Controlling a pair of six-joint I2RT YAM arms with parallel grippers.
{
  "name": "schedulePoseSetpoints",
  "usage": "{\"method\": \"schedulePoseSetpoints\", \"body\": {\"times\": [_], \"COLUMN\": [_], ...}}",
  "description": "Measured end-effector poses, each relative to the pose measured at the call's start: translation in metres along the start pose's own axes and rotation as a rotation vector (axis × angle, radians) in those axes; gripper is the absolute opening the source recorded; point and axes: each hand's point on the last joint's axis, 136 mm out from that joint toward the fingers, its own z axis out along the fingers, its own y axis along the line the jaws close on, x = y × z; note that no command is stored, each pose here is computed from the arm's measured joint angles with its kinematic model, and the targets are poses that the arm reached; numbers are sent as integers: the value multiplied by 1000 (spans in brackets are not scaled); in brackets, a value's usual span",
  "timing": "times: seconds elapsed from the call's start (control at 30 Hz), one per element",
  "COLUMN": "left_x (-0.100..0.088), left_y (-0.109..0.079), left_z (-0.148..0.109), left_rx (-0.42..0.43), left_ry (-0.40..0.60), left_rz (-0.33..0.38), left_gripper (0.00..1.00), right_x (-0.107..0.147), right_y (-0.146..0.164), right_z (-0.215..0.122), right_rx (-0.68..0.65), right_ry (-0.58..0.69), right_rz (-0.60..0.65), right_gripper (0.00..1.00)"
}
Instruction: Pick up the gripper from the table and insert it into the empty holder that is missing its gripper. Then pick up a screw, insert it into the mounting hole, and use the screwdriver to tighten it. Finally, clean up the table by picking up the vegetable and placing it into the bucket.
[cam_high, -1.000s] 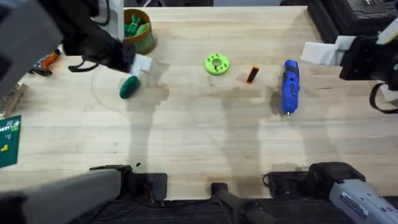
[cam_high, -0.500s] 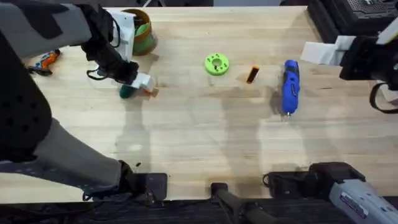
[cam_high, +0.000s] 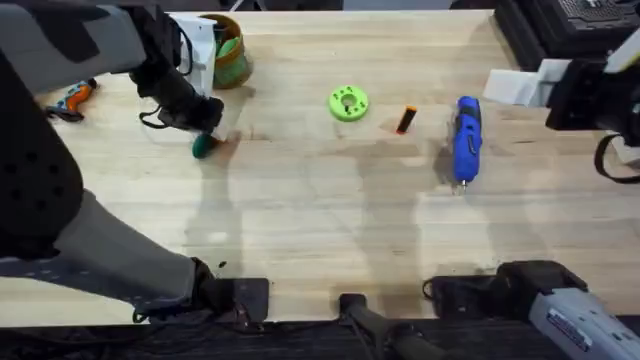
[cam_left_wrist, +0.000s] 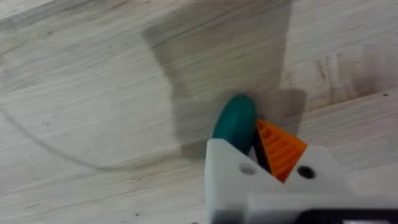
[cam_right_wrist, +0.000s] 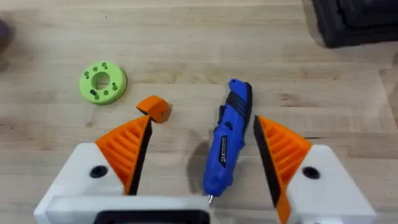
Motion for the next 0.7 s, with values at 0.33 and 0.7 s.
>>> {"method": "schedulePoseSetpoints", "body": {"times": [0.33, 0.7], "left_x": [-12, -13], "left_y": [-23, -57], "left_z": [-41, -168], "left_rx": [95, 120], "left_ry": [-138, -512], "left_rz": [-63, -167], "left_gripper": [197, 985], "right_x": [0, -1], "right_y": [0, 0], "right_z": [0, 0], "right_rx": [0, 0], "right_ry": [0, -2], "right_rz": [0, 0], "right_gripper": [947, 947]}}
